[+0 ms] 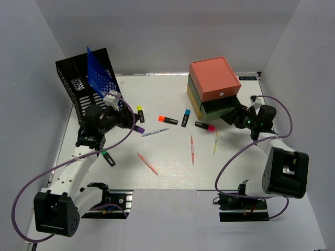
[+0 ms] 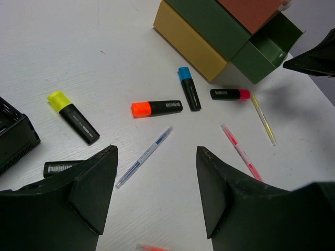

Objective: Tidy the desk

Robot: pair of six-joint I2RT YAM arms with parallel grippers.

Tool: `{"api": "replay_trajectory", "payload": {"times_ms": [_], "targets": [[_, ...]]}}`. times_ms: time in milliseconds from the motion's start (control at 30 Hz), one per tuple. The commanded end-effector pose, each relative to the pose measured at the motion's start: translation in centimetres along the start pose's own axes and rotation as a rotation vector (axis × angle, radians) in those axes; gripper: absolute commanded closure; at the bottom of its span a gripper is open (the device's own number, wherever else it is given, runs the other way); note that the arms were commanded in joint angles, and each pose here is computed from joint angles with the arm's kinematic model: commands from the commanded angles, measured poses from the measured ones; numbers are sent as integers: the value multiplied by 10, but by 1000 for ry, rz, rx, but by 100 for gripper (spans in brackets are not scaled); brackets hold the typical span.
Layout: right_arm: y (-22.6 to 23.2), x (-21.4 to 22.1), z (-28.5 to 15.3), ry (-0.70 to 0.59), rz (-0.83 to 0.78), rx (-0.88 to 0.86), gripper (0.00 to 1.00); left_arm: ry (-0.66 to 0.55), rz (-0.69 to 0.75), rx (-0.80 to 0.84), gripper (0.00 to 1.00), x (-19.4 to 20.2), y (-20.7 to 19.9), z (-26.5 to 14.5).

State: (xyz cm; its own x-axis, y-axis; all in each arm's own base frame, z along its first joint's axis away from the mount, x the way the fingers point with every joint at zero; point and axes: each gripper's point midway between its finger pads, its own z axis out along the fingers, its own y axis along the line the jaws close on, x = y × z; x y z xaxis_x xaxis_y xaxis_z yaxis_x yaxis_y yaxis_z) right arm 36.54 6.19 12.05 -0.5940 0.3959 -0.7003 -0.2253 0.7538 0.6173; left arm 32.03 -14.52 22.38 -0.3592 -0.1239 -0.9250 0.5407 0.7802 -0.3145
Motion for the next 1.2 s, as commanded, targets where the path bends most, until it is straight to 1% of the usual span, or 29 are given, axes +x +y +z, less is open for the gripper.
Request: {"api": "replay_trajectory", "payload": {"times_ms": [0,233,367,433,500,567,600,733,800,833,967,1000,1067,1100,1167], "targets": [[15,-6,-12,-4,-111,-41,33,-28,25,15,29,-8,-7,-5],[32,2,-35,16,-265,-67,36,-31,23,18,29,-9,-8,-5],[48,16,-46,57,-345,-148,39,-27,19,19,29,-8,-7,-4],[56,16,-49,61,-435,-196,40,-25,18,16,29,-7,-7,-4],[68,28,-55,117,-471,-276,42,-21,17,13,29,-6,-6,-4],[78,37,-60,175,-490,-319,45,-20,20,6,29,-6,-4,-4],[82,41,-60,189,-569,-345,46,-18,19,-2,29,-6,-3,-4],[91,52,-61,214,-716,-330,47,-7,11,-9,25,-1,0,-2],[92,55,-63,202,-765,-316,47,18,-7,3,22,8,1,2],[98,62,-61,216,-806,-328,47,30,-18,10,20,11,1,4],[98,76,-58,250,-855,-321,44,84,-98,19,18,22,3,10],[99,82,-58,269,-861,-329,42,124,-136,14,18,29,5,9],[99,88,-55,294,-873,-322,41,177,-179,-39,18,41,12,5],[101,88,-54,297,-878,-322,41,181,-186,-53,18,43,12,2],[104,91,-54,307,-881,-317,40,210,-251,-118,18,59,18,-5]]}}
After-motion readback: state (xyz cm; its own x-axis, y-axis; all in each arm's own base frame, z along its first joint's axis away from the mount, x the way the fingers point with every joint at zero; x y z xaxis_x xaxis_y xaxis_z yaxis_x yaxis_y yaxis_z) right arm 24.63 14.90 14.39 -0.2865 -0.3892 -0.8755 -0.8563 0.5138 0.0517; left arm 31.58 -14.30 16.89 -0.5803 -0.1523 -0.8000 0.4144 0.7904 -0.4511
